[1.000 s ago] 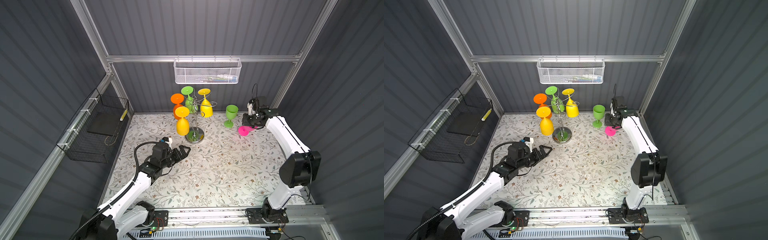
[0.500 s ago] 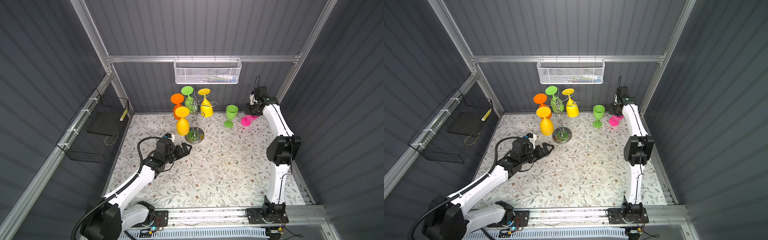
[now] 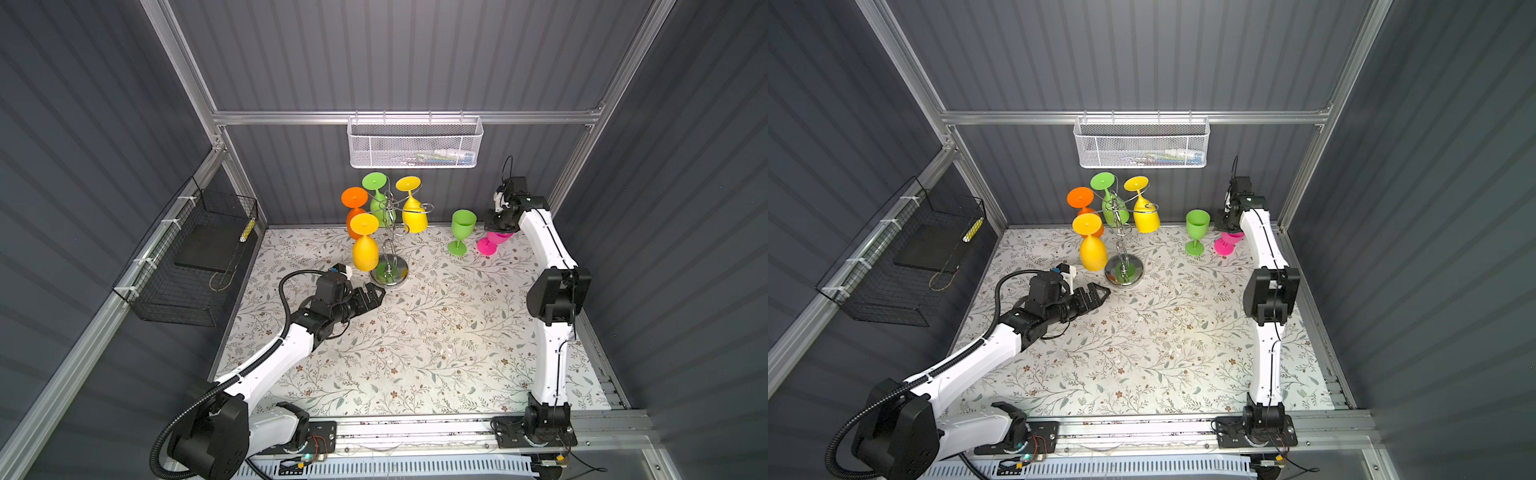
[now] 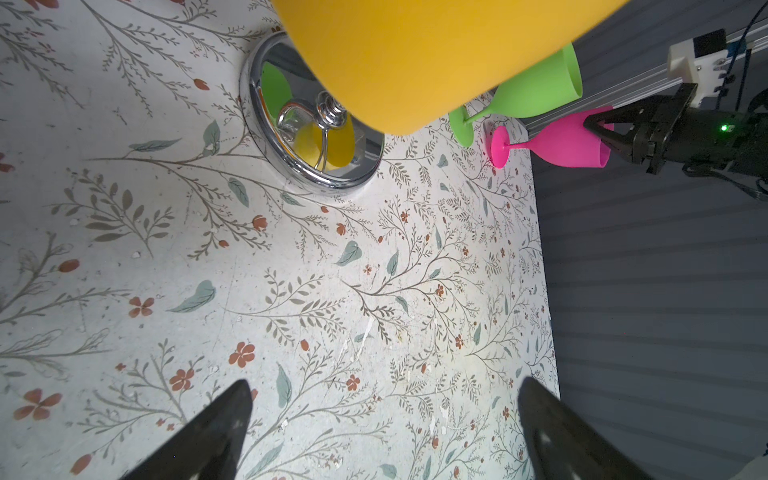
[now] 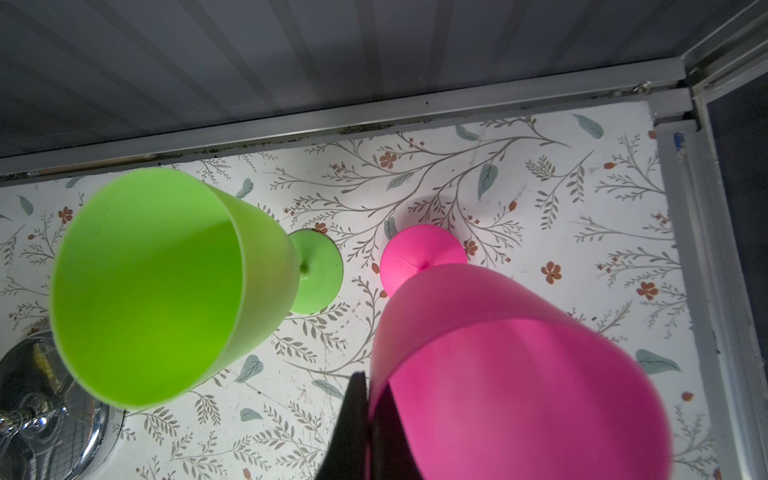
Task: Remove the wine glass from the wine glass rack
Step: 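Carry the magenta glass with the right gripper to beside the lime green glass, then lower the magenta glass upright onto the table and open the right gripper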
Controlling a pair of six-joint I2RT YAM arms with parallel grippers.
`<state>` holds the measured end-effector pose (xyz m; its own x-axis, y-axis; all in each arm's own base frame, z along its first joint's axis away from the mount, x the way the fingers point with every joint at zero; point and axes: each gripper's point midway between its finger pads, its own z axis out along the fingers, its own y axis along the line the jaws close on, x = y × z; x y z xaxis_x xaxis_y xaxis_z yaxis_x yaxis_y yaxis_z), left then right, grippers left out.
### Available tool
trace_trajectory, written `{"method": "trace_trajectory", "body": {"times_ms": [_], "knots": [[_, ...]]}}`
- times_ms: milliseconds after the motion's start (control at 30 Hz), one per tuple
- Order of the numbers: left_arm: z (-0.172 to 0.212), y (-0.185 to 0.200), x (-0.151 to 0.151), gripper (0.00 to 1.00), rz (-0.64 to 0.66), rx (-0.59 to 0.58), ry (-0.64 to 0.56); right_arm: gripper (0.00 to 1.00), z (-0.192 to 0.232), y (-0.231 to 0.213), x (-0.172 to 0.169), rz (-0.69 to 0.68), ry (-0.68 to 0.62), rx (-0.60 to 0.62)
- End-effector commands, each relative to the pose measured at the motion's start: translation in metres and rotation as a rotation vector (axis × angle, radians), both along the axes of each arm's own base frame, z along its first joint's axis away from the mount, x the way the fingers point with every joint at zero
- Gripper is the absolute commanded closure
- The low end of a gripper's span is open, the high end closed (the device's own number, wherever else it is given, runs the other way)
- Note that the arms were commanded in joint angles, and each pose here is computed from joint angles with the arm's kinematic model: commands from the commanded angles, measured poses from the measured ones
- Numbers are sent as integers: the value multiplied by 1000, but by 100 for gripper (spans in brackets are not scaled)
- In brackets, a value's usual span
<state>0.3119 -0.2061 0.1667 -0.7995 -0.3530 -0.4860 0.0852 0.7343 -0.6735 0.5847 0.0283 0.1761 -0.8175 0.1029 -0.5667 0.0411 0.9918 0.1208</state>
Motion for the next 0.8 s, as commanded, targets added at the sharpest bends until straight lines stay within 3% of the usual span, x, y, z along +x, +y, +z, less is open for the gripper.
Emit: {"method": "trace_trajectory", "body": {"times_ms": [0,233,633,767], "knots": [[10,-1,6,0,-4,-5,-33,100,0,5,2,20,0,-2],[10,-2,7,0,-5,-4,-27,99,-7,8,2,30,12,-24],[10,-2,7,0,-7,0,-26,82,-2,15,5,54,-9,-38],[11,-1,7,0,-4,1,-29,80,1,16,6,55,-17,-43]]}}
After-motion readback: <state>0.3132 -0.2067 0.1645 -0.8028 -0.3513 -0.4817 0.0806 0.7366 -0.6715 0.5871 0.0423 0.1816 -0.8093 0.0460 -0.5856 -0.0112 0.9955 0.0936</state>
